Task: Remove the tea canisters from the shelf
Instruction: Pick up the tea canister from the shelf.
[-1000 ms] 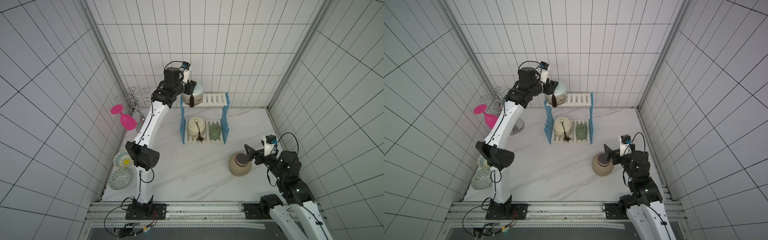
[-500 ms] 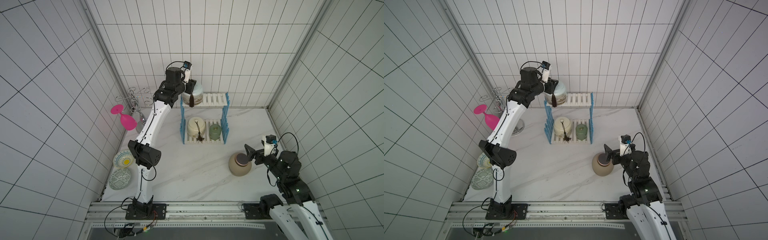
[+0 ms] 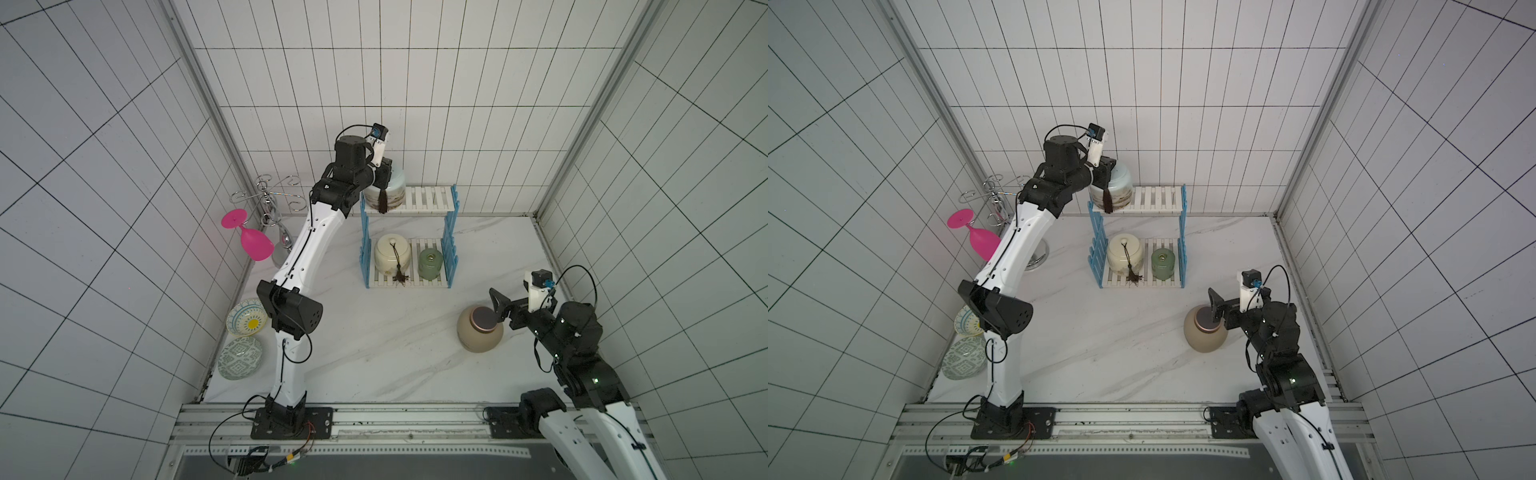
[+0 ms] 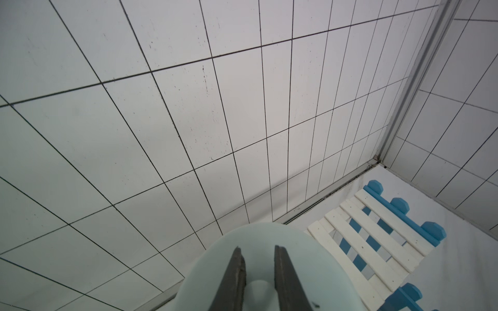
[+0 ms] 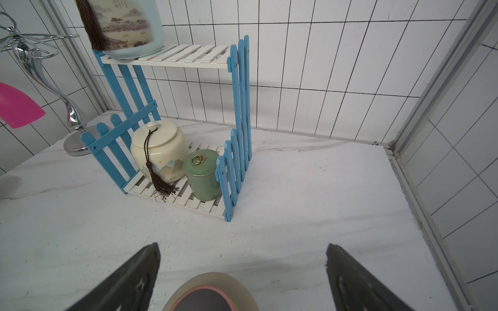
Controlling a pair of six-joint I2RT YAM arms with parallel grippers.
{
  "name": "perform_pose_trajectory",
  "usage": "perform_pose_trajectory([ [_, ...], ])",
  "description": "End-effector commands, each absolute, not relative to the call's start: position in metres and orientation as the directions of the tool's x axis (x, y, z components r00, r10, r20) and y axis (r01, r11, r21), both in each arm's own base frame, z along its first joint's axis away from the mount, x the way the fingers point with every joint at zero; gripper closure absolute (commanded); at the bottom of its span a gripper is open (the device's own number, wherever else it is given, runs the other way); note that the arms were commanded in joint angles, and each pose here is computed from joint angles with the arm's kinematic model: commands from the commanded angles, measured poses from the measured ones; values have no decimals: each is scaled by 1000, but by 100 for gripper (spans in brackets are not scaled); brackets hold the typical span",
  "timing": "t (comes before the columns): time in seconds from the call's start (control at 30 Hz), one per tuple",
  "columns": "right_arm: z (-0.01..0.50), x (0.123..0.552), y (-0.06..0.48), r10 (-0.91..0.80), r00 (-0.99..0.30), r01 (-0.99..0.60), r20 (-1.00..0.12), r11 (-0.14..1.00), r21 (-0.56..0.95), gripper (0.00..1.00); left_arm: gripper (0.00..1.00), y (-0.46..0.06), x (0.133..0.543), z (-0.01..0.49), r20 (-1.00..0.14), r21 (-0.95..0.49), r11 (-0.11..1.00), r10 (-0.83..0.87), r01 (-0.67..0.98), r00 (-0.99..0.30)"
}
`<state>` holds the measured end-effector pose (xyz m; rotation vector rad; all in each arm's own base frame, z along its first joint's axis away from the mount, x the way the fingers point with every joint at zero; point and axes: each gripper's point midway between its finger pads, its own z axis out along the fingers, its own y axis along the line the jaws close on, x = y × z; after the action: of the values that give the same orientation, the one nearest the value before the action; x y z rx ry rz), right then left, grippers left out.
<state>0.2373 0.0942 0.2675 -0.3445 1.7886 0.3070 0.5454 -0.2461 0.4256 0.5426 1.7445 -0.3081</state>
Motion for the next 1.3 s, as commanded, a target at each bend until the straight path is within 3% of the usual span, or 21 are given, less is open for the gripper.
perform_pose_trajectory([
  [0.0,262,237,95,-83,-225,-392,-971,920,12,1,100,-240,540,405,-945,53,863,206,503,-254],
  [1.27,259,236,98,-94,-233,-403,-968,915,8,1,100,-234,470,509,-985,98,809,160,579,-57],
])
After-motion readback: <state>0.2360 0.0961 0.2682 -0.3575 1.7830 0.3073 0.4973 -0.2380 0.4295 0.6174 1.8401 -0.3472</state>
